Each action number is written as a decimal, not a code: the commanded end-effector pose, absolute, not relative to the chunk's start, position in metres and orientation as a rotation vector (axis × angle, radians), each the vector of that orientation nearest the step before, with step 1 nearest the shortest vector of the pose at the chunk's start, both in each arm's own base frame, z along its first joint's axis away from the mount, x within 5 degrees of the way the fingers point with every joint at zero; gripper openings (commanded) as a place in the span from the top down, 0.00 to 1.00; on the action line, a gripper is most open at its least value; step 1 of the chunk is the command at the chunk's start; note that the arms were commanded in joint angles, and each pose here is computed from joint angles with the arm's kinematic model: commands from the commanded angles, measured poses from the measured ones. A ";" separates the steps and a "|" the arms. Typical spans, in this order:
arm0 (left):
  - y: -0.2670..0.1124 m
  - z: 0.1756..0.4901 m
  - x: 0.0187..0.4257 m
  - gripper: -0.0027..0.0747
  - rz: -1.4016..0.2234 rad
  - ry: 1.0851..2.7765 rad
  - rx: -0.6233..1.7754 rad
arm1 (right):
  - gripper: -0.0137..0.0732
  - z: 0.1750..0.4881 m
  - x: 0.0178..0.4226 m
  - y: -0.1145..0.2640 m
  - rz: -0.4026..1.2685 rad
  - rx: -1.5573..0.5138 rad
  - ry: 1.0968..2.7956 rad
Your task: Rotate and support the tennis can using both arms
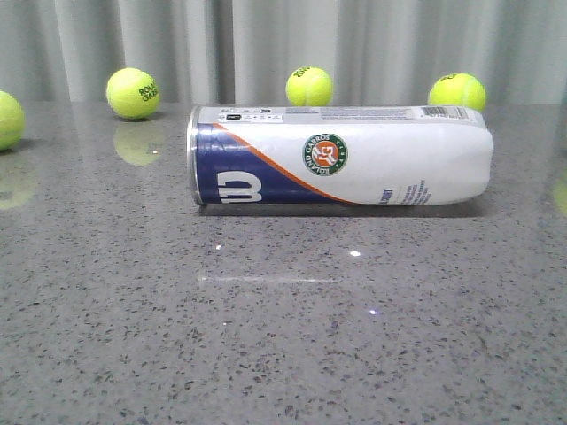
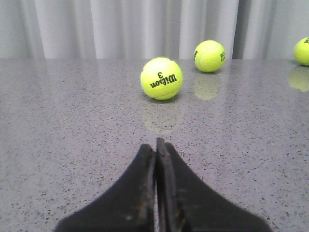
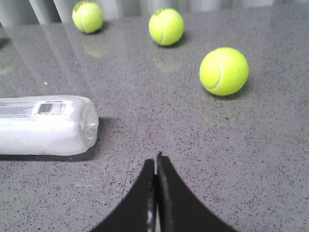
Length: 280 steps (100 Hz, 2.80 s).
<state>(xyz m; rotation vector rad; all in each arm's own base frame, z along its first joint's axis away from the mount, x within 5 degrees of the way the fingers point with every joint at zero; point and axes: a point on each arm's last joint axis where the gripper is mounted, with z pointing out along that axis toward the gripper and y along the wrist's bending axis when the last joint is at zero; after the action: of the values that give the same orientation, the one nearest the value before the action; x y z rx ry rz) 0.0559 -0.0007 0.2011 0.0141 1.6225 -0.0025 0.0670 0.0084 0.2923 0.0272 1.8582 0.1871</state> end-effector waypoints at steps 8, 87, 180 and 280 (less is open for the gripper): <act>-0.001 0.195 0.055 0.99 -0.009 1.548 0.006 | 0.92 0.302 0.048 0.006 0.197 0.028 1.655; 0.000 0.233 0.053 0.99 0.033 1.434 0.036 | 0.92 0.304 0.028 0.004 0.201 0.024 1.541; -0.006 0.342 0.178 0.44 -0.079 2.234 0.014 | 0.92 0.304 0.028 0.004 0.201 0.024 1.540; -0.137 0.292 0.280 0.26 -1.518 2.295 0.213 | 0.92 0.304 0.028 0.004 0.208 0.027 1.540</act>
<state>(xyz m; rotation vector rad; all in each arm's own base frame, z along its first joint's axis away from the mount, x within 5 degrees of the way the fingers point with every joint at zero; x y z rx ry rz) 0.2797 -0.1179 0.2742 0.1881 2.4193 -1.3668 0.0281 0.0045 0.2907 0.0228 1.6316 0.2054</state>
